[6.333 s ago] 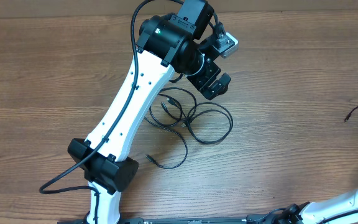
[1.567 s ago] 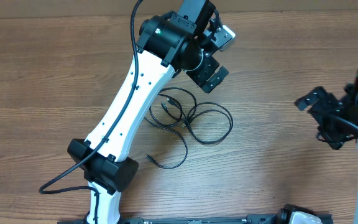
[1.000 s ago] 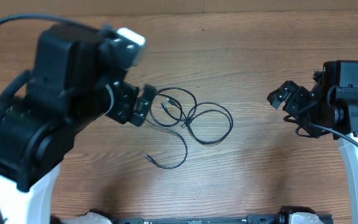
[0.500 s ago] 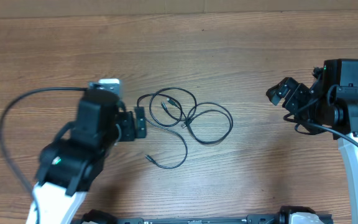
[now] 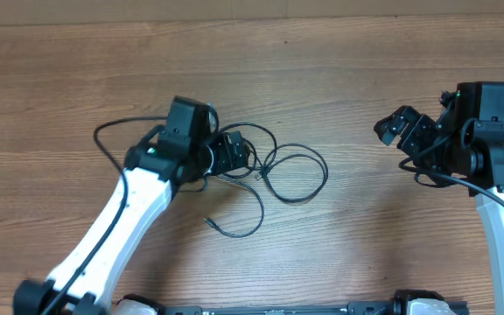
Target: Untangle cables
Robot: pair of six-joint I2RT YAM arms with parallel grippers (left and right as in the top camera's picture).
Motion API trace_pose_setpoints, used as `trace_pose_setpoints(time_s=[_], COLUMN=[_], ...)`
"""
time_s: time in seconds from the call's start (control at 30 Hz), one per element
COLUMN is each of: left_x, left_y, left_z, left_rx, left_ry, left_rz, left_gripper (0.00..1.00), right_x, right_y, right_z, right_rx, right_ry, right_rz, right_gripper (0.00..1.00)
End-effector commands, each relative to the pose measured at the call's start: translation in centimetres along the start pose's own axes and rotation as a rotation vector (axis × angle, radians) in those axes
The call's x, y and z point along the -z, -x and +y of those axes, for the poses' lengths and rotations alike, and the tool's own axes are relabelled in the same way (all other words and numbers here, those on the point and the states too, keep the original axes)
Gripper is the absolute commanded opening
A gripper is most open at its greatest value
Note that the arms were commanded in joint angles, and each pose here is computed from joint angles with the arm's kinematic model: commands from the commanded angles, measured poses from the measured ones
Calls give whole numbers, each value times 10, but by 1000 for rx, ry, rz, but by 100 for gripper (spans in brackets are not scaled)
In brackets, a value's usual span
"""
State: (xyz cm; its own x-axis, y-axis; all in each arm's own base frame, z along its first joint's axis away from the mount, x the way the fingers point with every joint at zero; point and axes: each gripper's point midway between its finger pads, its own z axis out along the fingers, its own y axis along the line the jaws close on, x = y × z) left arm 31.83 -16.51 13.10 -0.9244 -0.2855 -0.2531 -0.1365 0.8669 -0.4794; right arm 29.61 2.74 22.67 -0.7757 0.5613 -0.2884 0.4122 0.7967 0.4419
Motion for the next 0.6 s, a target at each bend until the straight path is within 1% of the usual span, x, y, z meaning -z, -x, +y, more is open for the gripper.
trace_pose_setpoints(time_s=[0.0, 0.13, 0.23, 0.3, 0.47, 0.5, 0.57], left_x=[-30, -68, -86, -94, -113, -113, -113], left_y=[-9, 3, 9, 7, 5, 6, 11], left_z=[1, -14, -11, -9, -12, -12, -13], left_rx=[145, 113, 100, 116, 123, 121, 113], left_ry=[7, -32, -8, 2, -7, -8, -8], left_rz=[72, 36, 2, 6, 11, 5, -17], left_gripper=[85, 84, 83, 82, 66, 61, 54], right_x=[0, 0, 0, 0, 0, 0, 0], right_y=[0, 0, -1, -1, 0, 0, -1], right_z=[2, 2, 2, 2, 2, 2, 2], right_rx=[6, 6, 5, 5, 6, 6, 5], right_ry=[6, 6, 5, 4, 6, 6, 6], right_rz=[1, 2, 3, 4, 1, 2, 2], right_gripper=[100, 100, 100, 100, 100, 100, 100])
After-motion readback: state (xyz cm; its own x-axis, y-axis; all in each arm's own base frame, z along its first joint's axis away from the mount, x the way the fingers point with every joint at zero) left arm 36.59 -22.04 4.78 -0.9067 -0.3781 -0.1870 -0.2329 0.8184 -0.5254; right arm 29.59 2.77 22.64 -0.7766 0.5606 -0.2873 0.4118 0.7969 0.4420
